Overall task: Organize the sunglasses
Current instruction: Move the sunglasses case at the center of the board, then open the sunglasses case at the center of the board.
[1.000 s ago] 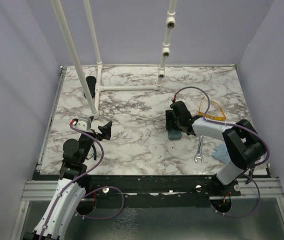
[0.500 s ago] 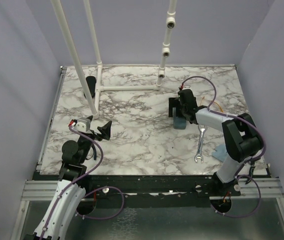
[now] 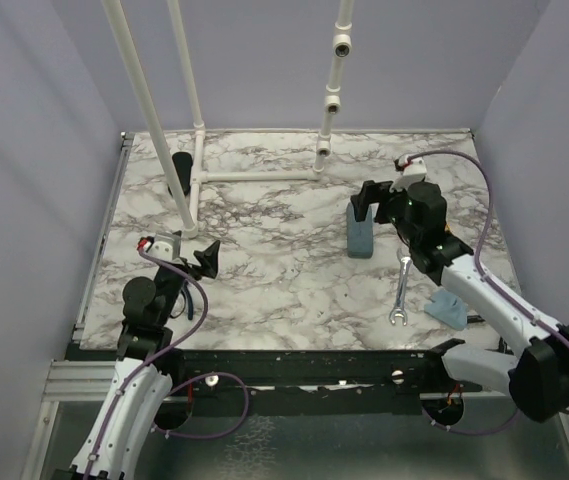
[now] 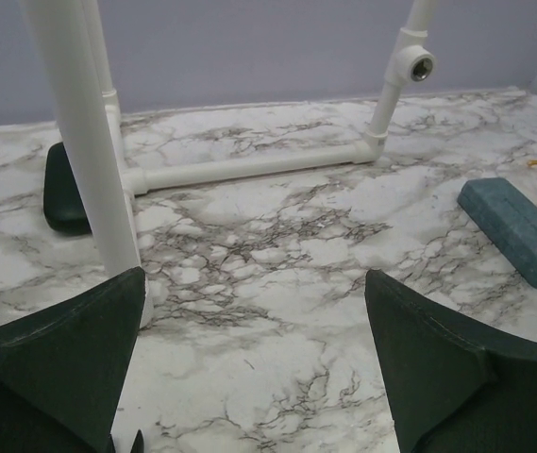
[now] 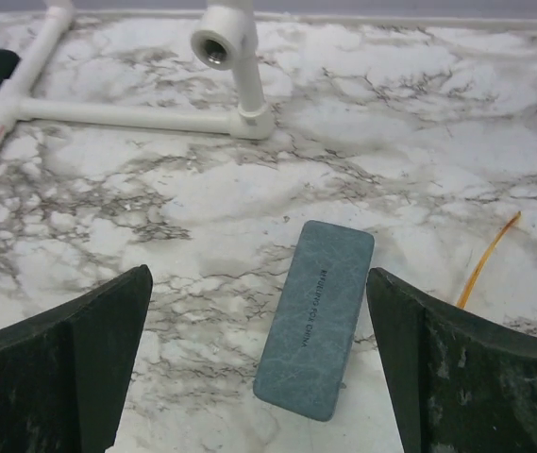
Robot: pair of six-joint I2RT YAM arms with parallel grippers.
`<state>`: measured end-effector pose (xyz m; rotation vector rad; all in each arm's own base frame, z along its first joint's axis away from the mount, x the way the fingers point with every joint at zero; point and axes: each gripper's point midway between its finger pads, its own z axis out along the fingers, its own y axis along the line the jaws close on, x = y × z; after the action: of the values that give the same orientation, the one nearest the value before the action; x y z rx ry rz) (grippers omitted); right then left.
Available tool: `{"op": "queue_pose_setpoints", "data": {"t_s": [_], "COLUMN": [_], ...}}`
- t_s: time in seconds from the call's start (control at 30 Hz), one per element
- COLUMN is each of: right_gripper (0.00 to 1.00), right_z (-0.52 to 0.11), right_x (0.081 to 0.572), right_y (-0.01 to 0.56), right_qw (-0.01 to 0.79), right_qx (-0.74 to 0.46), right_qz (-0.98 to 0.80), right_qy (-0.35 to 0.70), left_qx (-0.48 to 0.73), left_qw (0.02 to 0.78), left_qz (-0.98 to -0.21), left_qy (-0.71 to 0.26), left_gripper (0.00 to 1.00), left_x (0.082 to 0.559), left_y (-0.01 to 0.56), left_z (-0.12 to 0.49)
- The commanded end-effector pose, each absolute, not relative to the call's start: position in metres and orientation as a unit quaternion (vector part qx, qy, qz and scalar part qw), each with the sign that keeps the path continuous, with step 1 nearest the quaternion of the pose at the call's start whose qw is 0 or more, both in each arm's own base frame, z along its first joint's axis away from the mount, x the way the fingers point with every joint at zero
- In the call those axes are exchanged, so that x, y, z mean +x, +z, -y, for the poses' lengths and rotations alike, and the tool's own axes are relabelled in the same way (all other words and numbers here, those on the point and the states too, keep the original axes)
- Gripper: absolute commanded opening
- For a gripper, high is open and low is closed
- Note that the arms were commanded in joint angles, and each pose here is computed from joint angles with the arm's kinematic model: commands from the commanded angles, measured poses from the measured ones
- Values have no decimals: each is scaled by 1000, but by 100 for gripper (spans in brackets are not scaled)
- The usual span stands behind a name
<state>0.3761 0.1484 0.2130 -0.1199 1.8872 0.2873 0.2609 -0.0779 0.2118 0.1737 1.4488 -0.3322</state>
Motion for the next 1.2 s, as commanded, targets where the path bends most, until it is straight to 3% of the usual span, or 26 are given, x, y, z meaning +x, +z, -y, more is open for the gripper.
{"op": "queue_pose_setpoints", "data": {"t_s": [0.0,0.23,0.4,0.53,0.63,0.77,0.9,0.97,1.17], "right_gripper": [100,100,100,100,100,100,100,100,100], "right_z": [-153,-140,-147,-147,-146,-144,-143,-142,-143], "right_x": [350,333,332,332,330,328,325,324,324], "right_y": [210,203,210,218,222,227,230,231,232], "right_qw": [595,609,615,623,628,634,638,639,642], "right_qx": [-98,-105,-122,-130,-134,-136,-137,-137,-134], "right_qz": [-783,-774,-764,-756,-753,-747,-744,-743,-740], "right_qy": [153,138,151,150,147,145,144,145,148], "left_qx": [69,86,82,-62,-101,-91,-66,-101,-223], "left_qw": [718,694,727,773,784,717,649,619,532], "left_qz": [-681,-709,-682,-626,-595,-658,-734,-758,-817], "left_qy": [-125,-90,-12,84,145,211,188,182,-12], "left_gripper": [99,99,99,99,99,99,99,99,99], "left_x": [266,254,231,209,202,249,309,331,369], "left_y": [223,285,358,428,458,437,409,402,336], "left_z": [65,54,26,-35,-61,-75,-67,-91,-183]}}
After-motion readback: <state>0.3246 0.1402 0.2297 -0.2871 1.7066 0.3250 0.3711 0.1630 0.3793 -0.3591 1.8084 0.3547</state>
